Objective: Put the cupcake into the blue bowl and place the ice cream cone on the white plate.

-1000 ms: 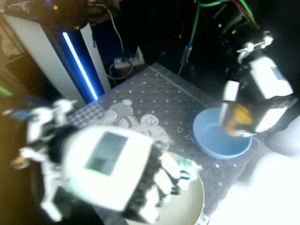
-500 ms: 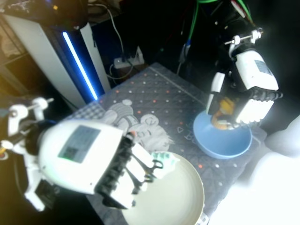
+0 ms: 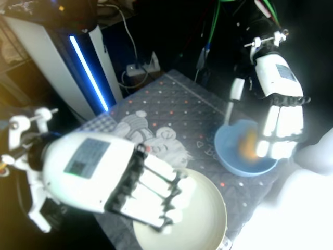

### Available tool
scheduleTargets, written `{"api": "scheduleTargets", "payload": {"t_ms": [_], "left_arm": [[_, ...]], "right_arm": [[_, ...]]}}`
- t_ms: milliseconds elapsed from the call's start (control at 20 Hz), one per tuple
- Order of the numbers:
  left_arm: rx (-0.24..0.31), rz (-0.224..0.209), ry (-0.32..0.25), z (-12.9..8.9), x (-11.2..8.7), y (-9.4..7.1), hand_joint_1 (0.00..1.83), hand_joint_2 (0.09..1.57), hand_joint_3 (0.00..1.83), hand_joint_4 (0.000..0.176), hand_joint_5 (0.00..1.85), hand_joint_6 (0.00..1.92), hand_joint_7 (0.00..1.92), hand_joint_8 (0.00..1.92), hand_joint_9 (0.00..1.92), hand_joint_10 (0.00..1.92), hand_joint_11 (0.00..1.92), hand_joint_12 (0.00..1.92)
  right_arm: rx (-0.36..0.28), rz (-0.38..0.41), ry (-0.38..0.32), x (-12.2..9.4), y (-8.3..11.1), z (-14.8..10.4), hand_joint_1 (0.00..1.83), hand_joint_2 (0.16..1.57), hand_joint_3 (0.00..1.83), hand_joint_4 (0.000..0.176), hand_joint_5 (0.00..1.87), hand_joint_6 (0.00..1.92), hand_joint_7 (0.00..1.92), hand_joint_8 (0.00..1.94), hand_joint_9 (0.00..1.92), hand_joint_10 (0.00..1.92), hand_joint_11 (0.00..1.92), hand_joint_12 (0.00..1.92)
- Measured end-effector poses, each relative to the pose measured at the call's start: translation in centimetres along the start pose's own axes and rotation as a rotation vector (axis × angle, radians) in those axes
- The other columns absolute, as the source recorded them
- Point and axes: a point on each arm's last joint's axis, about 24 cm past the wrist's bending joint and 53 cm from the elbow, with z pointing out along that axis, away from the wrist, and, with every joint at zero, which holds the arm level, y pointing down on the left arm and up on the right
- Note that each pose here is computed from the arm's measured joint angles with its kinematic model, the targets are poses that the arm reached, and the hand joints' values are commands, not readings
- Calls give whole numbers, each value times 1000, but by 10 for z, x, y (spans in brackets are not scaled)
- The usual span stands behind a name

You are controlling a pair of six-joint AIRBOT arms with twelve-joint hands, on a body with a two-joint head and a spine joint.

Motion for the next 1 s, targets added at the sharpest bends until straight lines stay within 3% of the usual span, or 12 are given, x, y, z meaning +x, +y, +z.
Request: {"api": "scheduleTargets", "payload": {"t_ms": [50, 200, 250, 400, 450, 500, 550, 650, 700, 850, 900, 1000], "left_arm": [[1, 5, 4, 0, 2, -1, 859, 885, 0, 51, 363, 0, 264, 2, 196, 2, 0, 526], [-3, 10, 5, 0, 2, 0, 884, 887, 0, 45, 367, 1, 279, 4, 208, 4, 0, 505], [-5, 10, 5, 0, 2, 0, 917, 883, 0, 33, 378, 2, 299, 3, 239, 7, 0, 586], [-8, 11, 5, -1, 2, 1, 964, 884, 0, 22, 385, 3, 325, 8, 281, 13, 0, 637], [-10, 12, 3, -2, 0, 2, 963, 893, 3, 4, 391, 5, 338, 11, 286, 13, 0, 635], [-12, 12, 1, -3, -1, 3, 963, 893, 3, 4, 391, 5, 338, 11, 286, 13, 0, 635], [-14, 13, 1, -4, -2, 4, 959, 898, 3, 24, 396, 4, 347, 8, 294, 10, 0, 654], [-14, 14, 3, -6, -1, 5, 966, 897, 1, 26, 402, 3, 358, 6, 301, 7, 0, 679], [-13, 14, 3, -5, -1, 4, 972, 898, 1, 28, 403, 3, 357, 5, 301, 7, 0, 682], [-14, 14, 3, -6, -1, 5, 992, 905, 1, 10, 399, 1, 349, 1, 288, 0, 0, 646], [-14, 15, 3, -6, -1, 5, 997, 899, 0, 16, 409, 4, 359, 4, 291, 2, 11, 652], [-13, 16, 3, -6, -1, 5, 997, 890, 0, 49, 419, 4, 367, 3, 290, 1, 0, 580]], "right_arm": [[-1, 0, 0, 0, 0, 0, 700, 908, 0, 99, 284, 0, 328, 0, 370, 1, 262, 638], [0, 0, 1, 0, 0, 0, 705, 900, 1, 73, 295, 0, 346, 0, 361, 0, 108, 823], [0, 0, 1, 0, 0, 0, 703, 891, 0, 76, 298, 0, 353, 2, 366, 2, 111, 841], [0, 0, 1, 0, 0, 0, 689, 885, 0, 85, 277, 0, 364, 0, 376, 1, 166, 829], [-1, 0, 1, 0, 0, 0, 702, 894, 3, 75, 275, 0, 358, 0, 362, 0, 160, 815], [0, 0, 1, 0, 0, 0, 702, 894, 3, 75, 275, 0, 358, 0, 362, 0, 160, 815], [0, 0, 1, 0, 0, 0, 692, 892, 0, 80, 277, 0, 365, 0, 372, 1, 186, 769], [0, 0, 1, 0, 0, 0, 707, 894, 0, 69, 266, 0, 349, 0, 351, 0, 172, 709], [0, 0, 1, 0, 0, 0, 714, 885, 1, 74, 276, 0, 355, 0, 352, 0, 147, 747], [0, -1, 1, 0, 0, 0, 720, 886, 2, 63, 286, 3, 354, 4, 342, 5, 117, 753], [0, 0, 0, 0, 0, 0, 711, 888, 0, 64, 282, 1, 354, 0, 341, 1, 83, 793], [0, 0, 0, 0, 0, 0, 717, 886, 0, 70, 284, 0, 360, 0, 350, 1, 114, 771]]}}
